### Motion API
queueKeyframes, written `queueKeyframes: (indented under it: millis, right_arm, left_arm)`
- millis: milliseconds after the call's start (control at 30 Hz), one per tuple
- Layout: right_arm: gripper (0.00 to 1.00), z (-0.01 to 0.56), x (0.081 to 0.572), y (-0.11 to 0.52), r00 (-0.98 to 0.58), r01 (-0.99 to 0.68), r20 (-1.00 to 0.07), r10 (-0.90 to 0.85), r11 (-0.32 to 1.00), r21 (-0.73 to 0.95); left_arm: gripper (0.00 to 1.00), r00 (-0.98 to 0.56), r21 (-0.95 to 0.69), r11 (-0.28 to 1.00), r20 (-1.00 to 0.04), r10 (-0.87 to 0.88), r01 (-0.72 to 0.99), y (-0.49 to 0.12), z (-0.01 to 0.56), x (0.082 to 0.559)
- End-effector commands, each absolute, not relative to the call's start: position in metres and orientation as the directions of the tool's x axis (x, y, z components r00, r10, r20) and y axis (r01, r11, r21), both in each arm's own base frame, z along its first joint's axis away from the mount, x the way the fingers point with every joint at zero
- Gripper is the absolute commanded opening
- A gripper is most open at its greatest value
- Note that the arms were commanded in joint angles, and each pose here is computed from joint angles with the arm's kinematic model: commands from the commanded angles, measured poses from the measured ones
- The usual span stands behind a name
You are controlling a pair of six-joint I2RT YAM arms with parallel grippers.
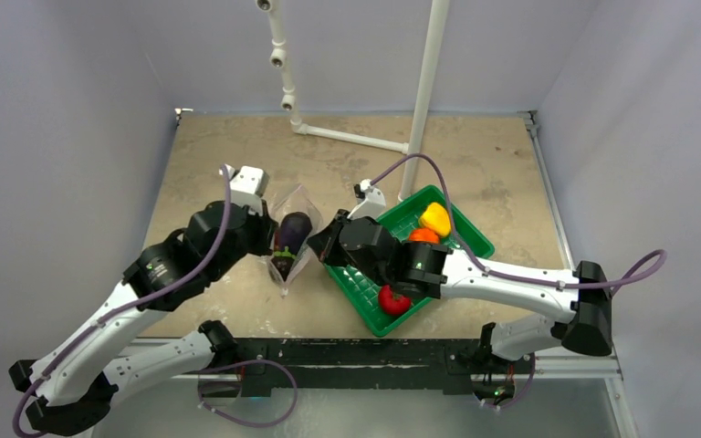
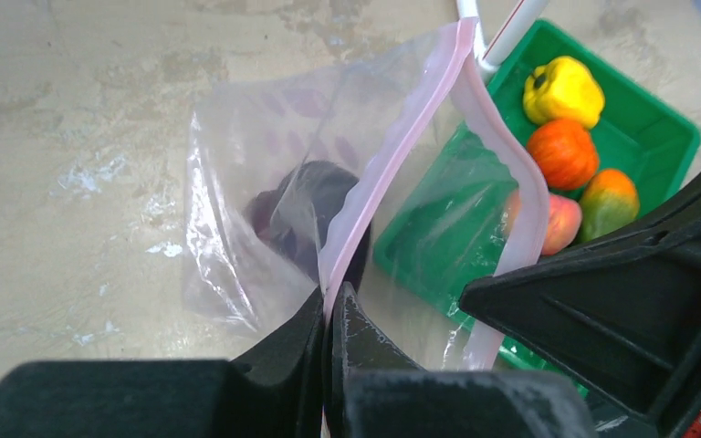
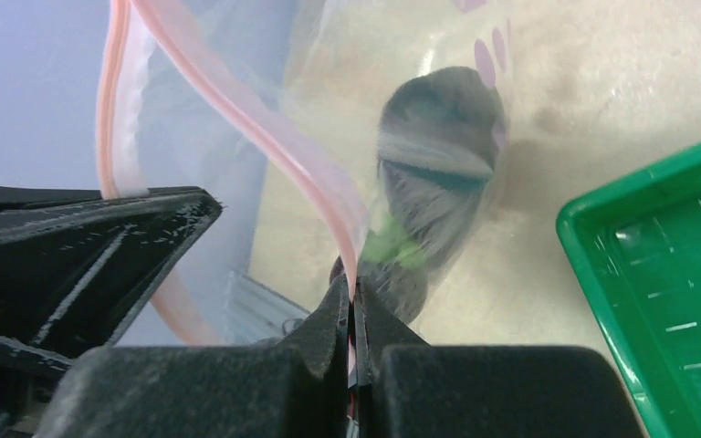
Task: Place the food in the zip-top bag and seal the zipper
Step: Adjust the zipper food storage bag at the center of the board.
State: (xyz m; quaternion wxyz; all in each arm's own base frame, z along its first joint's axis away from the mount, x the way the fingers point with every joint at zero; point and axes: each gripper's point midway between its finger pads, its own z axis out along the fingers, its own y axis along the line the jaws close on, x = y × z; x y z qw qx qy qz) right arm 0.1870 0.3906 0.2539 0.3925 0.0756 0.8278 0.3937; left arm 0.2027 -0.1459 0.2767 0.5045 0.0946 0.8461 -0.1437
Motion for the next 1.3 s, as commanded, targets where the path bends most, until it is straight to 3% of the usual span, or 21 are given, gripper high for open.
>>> queueKeyframes:
  millis: [0, 333, 733, 1100, 1267]
  right_arm:
    - [0.0, 0.308, 0.19, 0.385, -0.617, -0.287, -0.66, 0.428, 0.659, 0.695]
    - [0.0, 0.375, 0.191, 0.37, -0.549, -0.352, -0.685, 0.479, 0.611, 0.709]
    - [0.0, 0.286, 0.208, 0.388, -0.622, -0.278, -0.68, 0.388, 0.702, 0.655]
    - [0.0, 0.379, 0.216, 0.367, -0.491, -0.345, -0.709, 0.507, 0.633, 0.692]
    - [0.0, 0.351, 0.213, 0.378, -0.54, -0.336, -0.705, 0.46, 0.65, 0.682]
  left_arm:
    - [0.0, -0.458, -0.186, 0.94, -0.888, -0.035, 0.287, -0.135, 0.319, 0.194]
    - [0.0, -0.457, -0.232, 0.933, -0.886, -0.086, 0.274, -0.121, 0.351, 0.18]
    - [0.0, -0.562, -0.216, 0.946, -0.826, -0.046, 0.24, -0.147, 0.264, 0.194]
    - [0.0, -0.421, -0.212, 0.945, -0.902, -0.092, 0.248, -0.129, 0.346, 0.198]
    - [0.0, -0.425, -0.185, 0.959, -0.902, -0.079, 0.215, -0.125, 0.327, 0.202]
